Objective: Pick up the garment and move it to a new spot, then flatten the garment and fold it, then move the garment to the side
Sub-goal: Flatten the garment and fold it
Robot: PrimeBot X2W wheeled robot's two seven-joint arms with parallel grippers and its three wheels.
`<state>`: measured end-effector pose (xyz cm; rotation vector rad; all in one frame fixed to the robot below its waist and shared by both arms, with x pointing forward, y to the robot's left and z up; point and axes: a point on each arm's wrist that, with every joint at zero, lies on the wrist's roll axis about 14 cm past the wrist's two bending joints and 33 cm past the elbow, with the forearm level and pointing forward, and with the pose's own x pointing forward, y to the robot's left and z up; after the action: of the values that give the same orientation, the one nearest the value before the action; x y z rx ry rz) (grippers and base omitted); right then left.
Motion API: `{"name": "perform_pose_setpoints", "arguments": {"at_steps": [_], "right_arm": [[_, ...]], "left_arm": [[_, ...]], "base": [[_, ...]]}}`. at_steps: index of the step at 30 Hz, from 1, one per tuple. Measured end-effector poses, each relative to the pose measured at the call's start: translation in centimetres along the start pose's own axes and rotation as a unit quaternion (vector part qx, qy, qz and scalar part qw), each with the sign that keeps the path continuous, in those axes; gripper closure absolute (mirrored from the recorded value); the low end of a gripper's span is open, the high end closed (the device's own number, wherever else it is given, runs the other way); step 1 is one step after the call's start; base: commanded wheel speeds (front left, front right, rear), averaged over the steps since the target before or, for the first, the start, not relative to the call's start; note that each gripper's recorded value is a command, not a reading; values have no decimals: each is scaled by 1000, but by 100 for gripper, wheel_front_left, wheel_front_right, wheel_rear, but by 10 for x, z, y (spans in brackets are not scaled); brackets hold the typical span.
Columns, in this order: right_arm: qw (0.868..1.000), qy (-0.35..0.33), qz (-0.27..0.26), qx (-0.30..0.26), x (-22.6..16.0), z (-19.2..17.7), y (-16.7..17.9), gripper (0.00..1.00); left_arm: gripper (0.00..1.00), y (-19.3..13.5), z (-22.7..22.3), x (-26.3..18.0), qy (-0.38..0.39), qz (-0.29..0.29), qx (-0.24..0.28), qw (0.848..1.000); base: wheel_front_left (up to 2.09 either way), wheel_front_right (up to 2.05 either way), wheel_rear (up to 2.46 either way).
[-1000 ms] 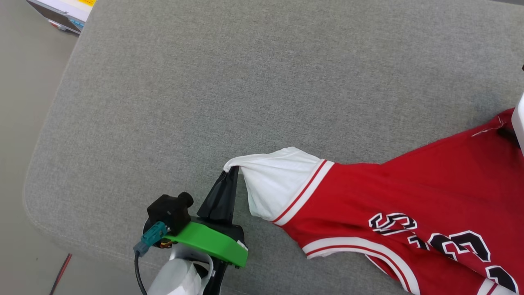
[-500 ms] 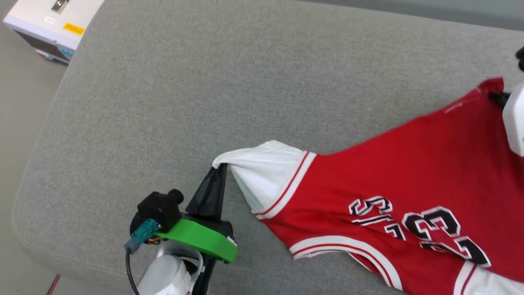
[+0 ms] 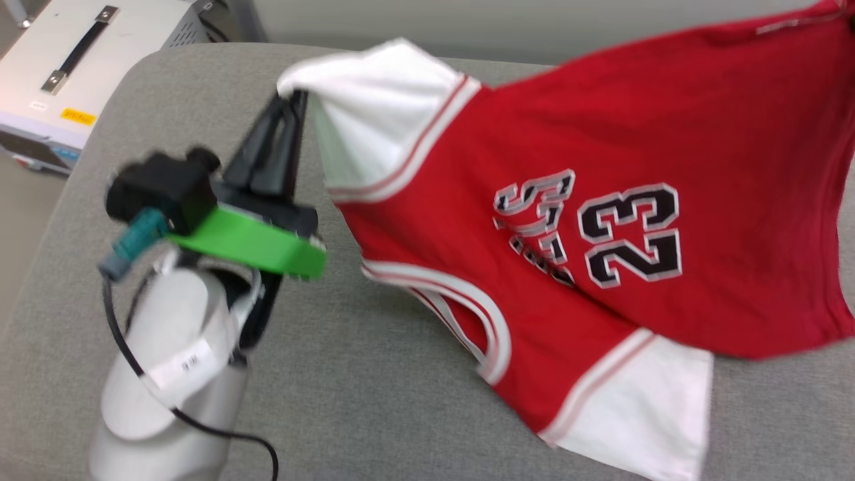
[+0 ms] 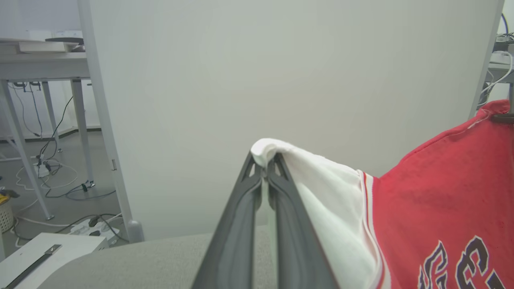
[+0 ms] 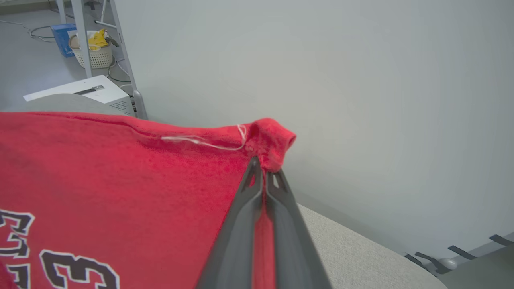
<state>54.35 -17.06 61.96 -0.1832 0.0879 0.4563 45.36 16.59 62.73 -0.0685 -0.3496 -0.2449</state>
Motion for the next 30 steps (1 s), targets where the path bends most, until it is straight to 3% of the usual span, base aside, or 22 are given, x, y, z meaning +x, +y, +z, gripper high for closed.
{"name": "perform_pose_setpoints", "arguments": {"at_steps": [11, 19, 30], "right_arm": [[990, -129, -44, 19, -9, 64, -17, 100], [978, -192, -74, 43, 28, 98, -41, 100], [955, -256, -148, 5, 81, 141, -100, 100]], "left_arm": [[100, -26, 97, 95, -133, -65, 26, 989], [100, -34, 133, 175, -180, -82, 27, 980], [100, -28, 144, 269, -208, -73, 14, 975]], "base": [[0, 0, 0], [0, 0, 0], [0, 0, 0]]}}
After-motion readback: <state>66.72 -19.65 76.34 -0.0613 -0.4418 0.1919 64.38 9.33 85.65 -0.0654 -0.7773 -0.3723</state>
